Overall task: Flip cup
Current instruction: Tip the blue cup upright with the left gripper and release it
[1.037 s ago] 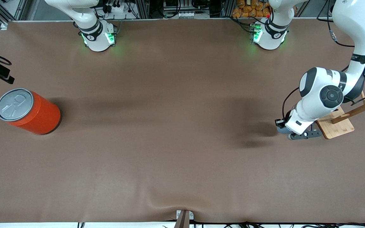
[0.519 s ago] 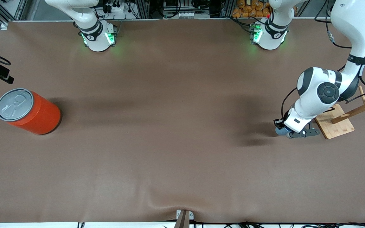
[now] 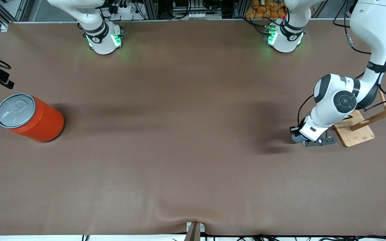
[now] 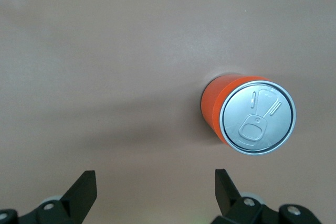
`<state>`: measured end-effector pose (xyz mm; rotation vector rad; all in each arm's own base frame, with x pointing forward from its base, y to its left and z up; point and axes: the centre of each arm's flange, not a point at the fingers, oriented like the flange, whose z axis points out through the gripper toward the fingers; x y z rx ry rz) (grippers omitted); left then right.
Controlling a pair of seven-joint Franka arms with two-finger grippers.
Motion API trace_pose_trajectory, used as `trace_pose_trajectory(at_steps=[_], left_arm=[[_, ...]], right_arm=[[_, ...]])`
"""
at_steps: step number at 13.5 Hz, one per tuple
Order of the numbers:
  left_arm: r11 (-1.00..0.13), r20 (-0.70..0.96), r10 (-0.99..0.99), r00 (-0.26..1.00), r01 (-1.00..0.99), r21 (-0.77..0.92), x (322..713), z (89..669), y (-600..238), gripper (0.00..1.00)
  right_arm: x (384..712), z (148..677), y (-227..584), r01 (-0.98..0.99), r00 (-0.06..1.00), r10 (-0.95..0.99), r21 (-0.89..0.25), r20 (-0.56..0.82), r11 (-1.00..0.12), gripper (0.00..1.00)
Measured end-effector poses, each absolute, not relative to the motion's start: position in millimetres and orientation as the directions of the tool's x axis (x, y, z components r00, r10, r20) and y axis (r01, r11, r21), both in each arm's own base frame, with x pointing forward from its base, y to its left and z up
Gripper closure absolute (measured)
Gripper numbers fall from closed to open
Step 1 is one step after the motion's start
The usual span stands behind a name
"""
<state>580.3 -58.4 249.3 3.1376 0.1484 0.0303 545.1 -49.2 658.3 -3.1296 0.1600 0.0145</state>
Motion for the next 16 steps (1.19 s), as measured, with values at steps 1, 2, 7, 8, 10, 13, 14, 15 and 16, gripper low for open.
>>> trace_pose_trajectory(at_steps=[1, 2, 7, 8, 10, 13, 14, 15, 16], left_arm=[[-0.996, 0.018, 0.095, 0.995, 0.095, 0.002, 580.3, 248.6, -58.4, 0.94], [-0.996, 0.019, 0.094, 0.995, 0.094, 0.002, 580.4, 248.7, -58.5, 0.9], [-0.995, 0.025, 0.098, 0.995, 0.099, -0.013, 587.5, 265.9, -57.0, 0.37], [-0.995, 0.024, 0.099, 0.995, 0.099, -0.03, 591.8, 282.0, -57.1, 0.28], [-0.993, 0.03, 0.089, 0.996, 0.091, -0.073, 598.1, 331.6, -66.4, 0.05], [-0.98, -0.023, 0.112, 0.993, 0.106, -0.167, 595.2, 418.6, -76.1, 0.0], [-0.975, -0.043, 0.123, 0.991, 0.113, -0.189, 594.2, 447.2, -78.0, 0.0], [-0.972, -0.061, 0.134, 0.989, 0.119, -0.204, 592.9, 474.8, -79.7, 0.0], [-0.971, -0.074, 0.135, 0.988, 0.117, -0.209, 592.2, 501.0, -80.5, 0.0]], right_arm=[[545.1, 658.3, -49.2, -0.102, 0.995, -0.102, -0.007, -0.01, -0.995, 0.0], [545.1, 658.3, -49.3, -0.102, 0.995, -0.102, -0.007, -0.01, -0.995, 0.0], [545.1, 658.1, -49.7, -0.103, 0.995, -0.103, -0.007, -0.01, -0.995, 0.0], [545.1, 657.9, -49.7, -0.103, 0.995, -0.103, -0.007, -0.011, -0.995, 0.0], [545.1, 657.3, -49.7, -0.103, 0.995, -0.103, -0.007, -0.013, -0.995, 0.0], [545.1, 654.0, -49.7, -0.103, 0.994, -0.103, -0.007, -0.02, -0.995, 0.0], [545.1, 653.1, -49.7, -0.103, 0.994, -0.103, -0.007, -0.023, -0.995, 0.0], [545.1, 652.8, -49.7, -0.103, 0.994, -0.103, -0.007, -0.023, -0.995, 0.0], [545.2, 652.8, -49.8, -0.103, 0.994, -0.103, -0.007, -0.022, -0.995, 0.0]])
